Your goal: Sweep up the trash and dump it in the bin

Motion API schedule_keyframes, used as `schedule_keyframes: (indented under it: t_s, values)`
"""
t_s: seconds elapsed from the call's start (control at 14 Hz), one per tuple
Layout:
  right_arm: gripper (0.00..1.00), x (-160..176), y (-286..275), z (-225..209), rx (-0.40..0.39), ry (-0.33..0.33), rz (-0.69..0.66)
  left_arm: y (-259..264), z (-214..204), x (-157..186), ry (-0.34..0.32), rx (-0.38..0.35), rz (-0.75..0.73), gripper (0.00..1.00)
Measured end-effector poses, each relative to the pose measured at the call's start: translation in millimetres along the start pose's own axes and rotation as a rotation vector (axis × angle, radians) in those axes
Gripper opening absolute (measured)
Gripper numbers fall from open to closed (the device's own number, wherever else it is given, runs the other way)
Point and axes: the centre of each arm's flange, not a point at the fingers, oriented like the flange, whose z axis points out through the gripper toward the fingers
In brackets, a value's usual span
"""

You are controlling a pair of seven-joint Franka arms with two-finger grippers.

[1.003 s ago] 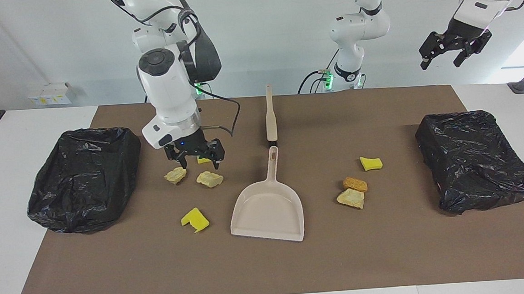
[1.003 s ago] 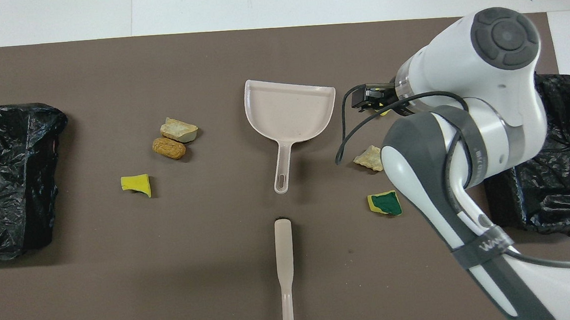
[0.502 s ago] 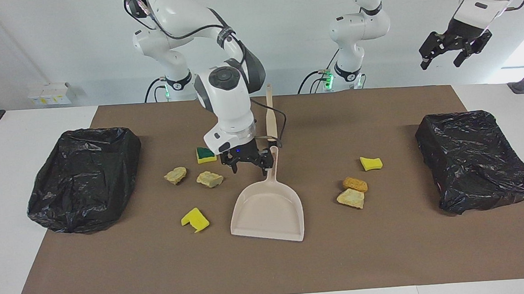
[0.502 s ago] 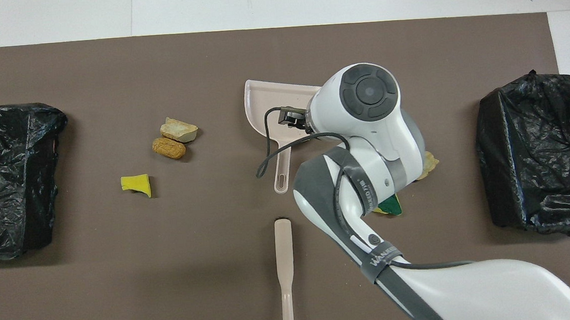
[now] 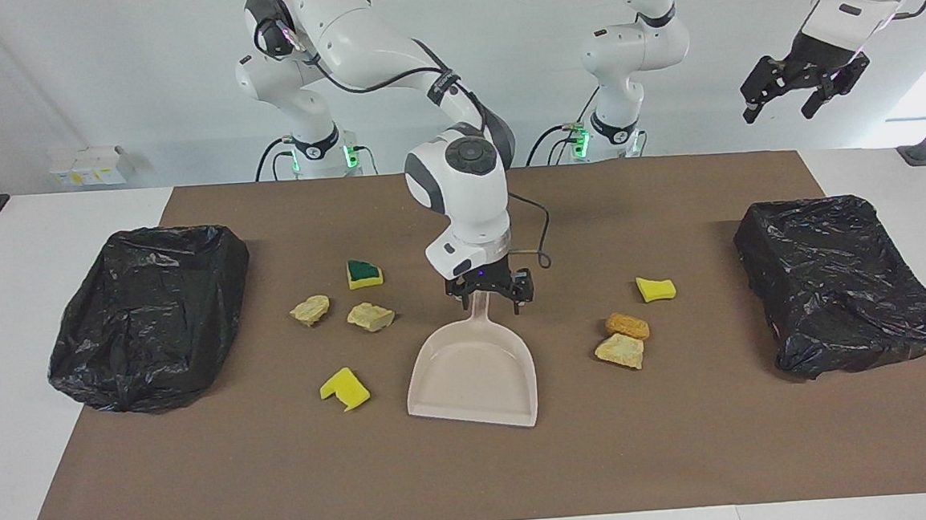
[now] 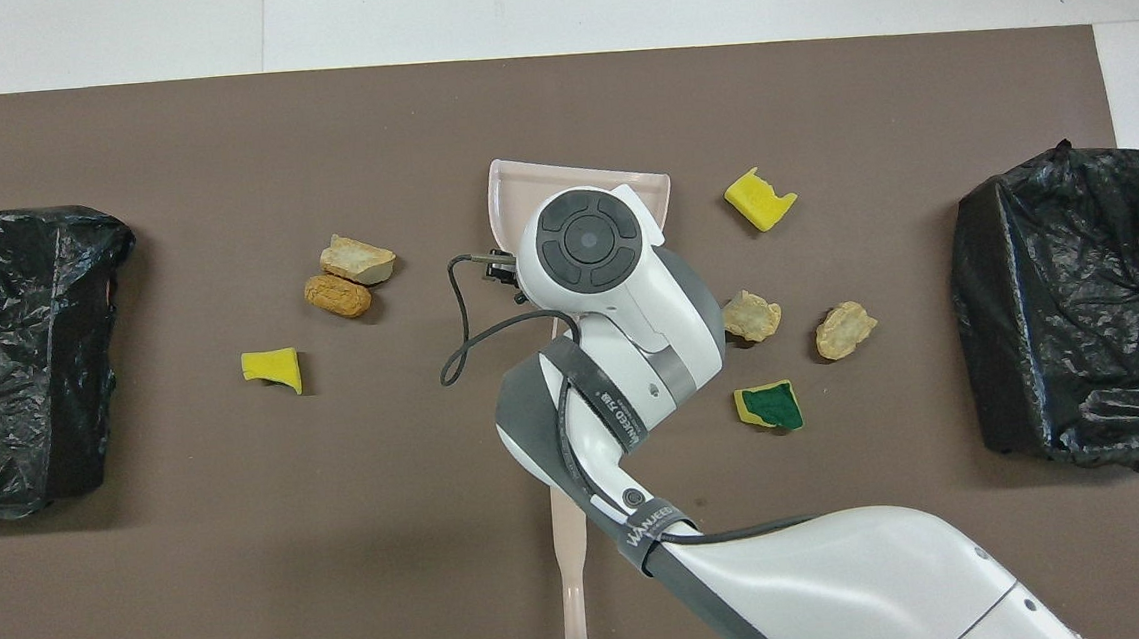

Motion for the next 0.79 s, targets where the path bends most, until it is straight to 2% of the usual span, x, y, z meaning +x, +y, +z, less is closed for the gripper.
schedule_keyframes:
  t_s: [0.29, 0.43, 0.5, 0.57, 0.65, 0.79]
  values:
    - [0.95, -11.0, 9.4, 18.2, -0.039, -0.036, -0.005, 0.0, 0.0, 0.0, 0.000, 0.000, 0.000, 1.00]
    - [0.79, -14.7, 11.1, 20.3, -0.045, -0.042, -0.008, 0.4, 0.8, -1.0, -0.009, 0.000, 0.001, 1.00]
    - [0.79, -15.8, 11.5, 19.9, -0.046, -0.043, -0.009, 1.5, 1.7, -2.1, -0.020, 0.000, 0.003, 1.00]
    - [0.70, -16.8, 11.6, 19.3, -0.046, -0.044, -0.009, 2.6, 1.8, -2.3, -0.021, 0.000, 0.005, 1.00]
    - [0.70, -18.6, 10.2, 18.5, -0.044, -0.045, -0.012, 2.9, 1.8, -2.3, -0.021, 0.000, 0.005, 1.00]
    - [0.59, -25.8, 5.7, 17.8, -0.047, -0.057, -0.024, 1.5, 2.2, -2.9, -0.026, -0.001, 0.003, 1.00]
